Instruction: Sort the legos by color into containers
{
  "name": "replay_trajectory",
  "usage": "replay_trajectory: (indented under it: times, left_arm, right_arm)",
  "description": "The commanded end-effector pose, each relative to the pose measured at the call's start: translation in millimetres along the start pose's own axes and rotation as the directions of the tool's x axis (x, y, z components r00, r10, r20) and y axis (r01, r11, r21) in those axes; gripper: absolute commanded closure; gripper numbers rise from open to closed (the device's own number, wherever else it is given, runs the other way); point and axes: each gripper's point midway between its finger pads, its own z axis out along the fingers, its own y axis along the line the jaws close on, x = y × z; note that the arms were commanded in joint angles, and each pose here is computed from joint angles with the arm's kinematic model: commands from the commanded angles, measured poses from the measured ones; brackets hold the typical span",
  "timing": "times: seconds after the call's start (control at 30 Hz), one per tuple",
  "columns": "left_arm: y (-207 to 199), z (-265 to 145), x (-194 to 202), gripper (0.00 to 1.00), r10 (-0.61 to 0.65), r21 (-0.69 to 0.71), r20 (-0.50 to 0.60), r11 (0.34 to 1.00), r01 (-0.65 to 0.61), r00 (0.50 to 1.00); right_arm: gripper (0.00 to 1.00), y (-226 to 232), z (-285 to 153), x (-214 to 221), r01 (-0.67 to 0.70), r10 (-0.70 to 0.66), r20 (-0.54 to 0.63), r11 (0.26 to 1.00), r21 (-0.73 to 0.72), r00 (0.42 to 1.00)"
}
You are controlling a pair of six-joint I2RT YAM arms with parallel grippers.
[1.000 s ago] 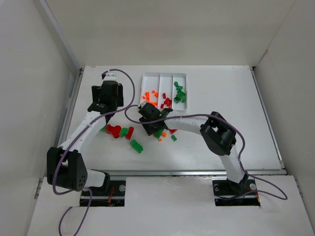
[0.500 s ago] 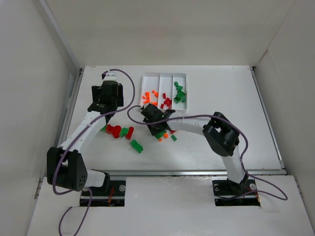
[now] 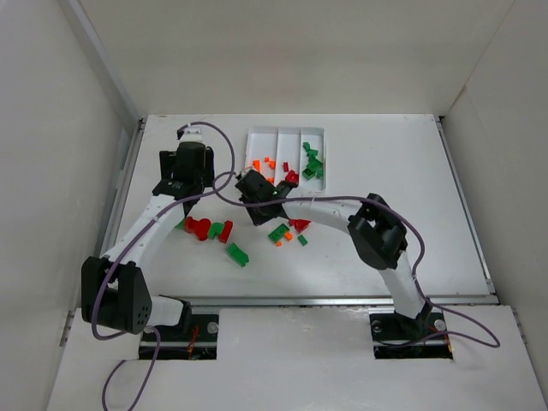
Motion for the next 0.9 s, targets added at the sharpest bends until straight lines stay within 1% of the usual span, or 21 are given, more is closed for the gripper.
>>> replay_trajectory:
  times: [0.0, 0.1, 0.2, 0.23, 0.33, 0.4, 0.43, 0.5, 0.53, 0.57, 0.6, 0.63, 0.67, 0.73, 0.87]
  left_arm:
    - [8, -9, -12, 0.19, -0.029, -0.021, 0.051, 0.999, 0.030, 0.998]
    - [16, -9, -15, 0.19, -0.034, -0.067, 0.064, 0.997, 0.038, 0.997]
    - [17, -9, -15, 0.19, -0.034, -0.077, 0.065, 0.996, 0.039, 0.997]
    - [17, -8, -13, 0.19, -0.034, -0.077, 0.065, 0.996, 0.039, 0.997]
    - [17, -8, -13, 0.19, -0.025, -0.078, 0.065, 0.997, 0.030, 0.998]
    - [17, -8, -13, 0.19, -0.025, -0.078, 0.065, 0.997, 0.030, 0.998]
    - [17, -8, -13, 0.19, -0.025, -0.078, 0.065, 0.997, 0.030, 0.998]
    - [16, -6, -11, 0.19, -0.020, -0.079, 0.057, 0.997, 0.025, 0.998]
    - [16, -6, -11, 0.19, -0.020, -0.079, 0.057, 0.997, 0.025, 0.998]
    - [16, -6, -11, 0.19, -0.020, -0.079, 0.057, 0.997, 0.025, 0.998]
    - [16, -6, -11, 0.19, -0.020, -0.079, 0.057, 0.997, 0.025, 0.998]
    - [16, -6, -11, 0.19, -0.020, -0.079, 0.057, 0.997, 0.025, 0.998]
    - [16, -6, -11, 0.19, -0.020, -0.079, 0.057, 0.997, 0.025, 0.998]
    - [16, -6, -11, 0.19, -0.020, -0.079, 0.057, 0.997, 0.025, 0.998]
    - [15, -3, -9, 0.19, -0.016, -0.080, 0.049, 0.997, 0.020, 0.999]
  right_arm:
    - [1.00, -6, -19, -66, -0.066, 0.058, 0.163, 0.997, 0.045, 0.985]
    - [1.00, -32, -12, -97, -0.149, 0.124, 0.228, 0.984, 0.096, 0.966]
    - [1.00, -57, 0, -115, -0.194, 0.152, 0.262, 0.971, 0.141, 0.953]
    - [1.00, -56, 7, -123, -0.201, 0.154, 0.281, 0.968, 0.148, 0.947]
    - [1.00, -78, 21, -135, -0.225, 0.155, 0.306, 0.952, 0.206, 0.939]
    - [1.00, -87, 25, -139, -0.220, 0.139, 0.317, 0.947, 0.234, 0.938]
    - [1.00, -87, 22, -147, -0.231, 0.142, 0.342, 0.945, 0.233, 0.929]
    - [0.91, -95, 25, -152, -0.213, 0.115, 0.354, 0.944, 0.252, 0.928]
    - [0.83, -94, 25, -157, -0.209, 0.107, 0.370, 0.946, 0.248, 0.923]
    - [0.74, -95, 24, -157, -0.199, 0.097, 0.368, 0.947, 0.251, 0.925]
    - [0.55, -97, 21, -161, -0.188, 0.078, 0.376, 0.946, 0.265, 0.923]
    - [0.50, -97, 21, -161, -0.178, 0.068, 0.373, 0.947, 0.269, 0.925]
    - [0.46, -100, 20, -161, -0.173, 0.058, 0.373, 0.943, 0.283, 0.926]
    - [0.39, -100, 2, -172, -0.168, 0.046, 0.398, 0.946, 0.278, 0.916]
    - [0.37, -98, -32, -177, -0.154, 0.039, 0.403, 0.954, 0.256, 0.914]
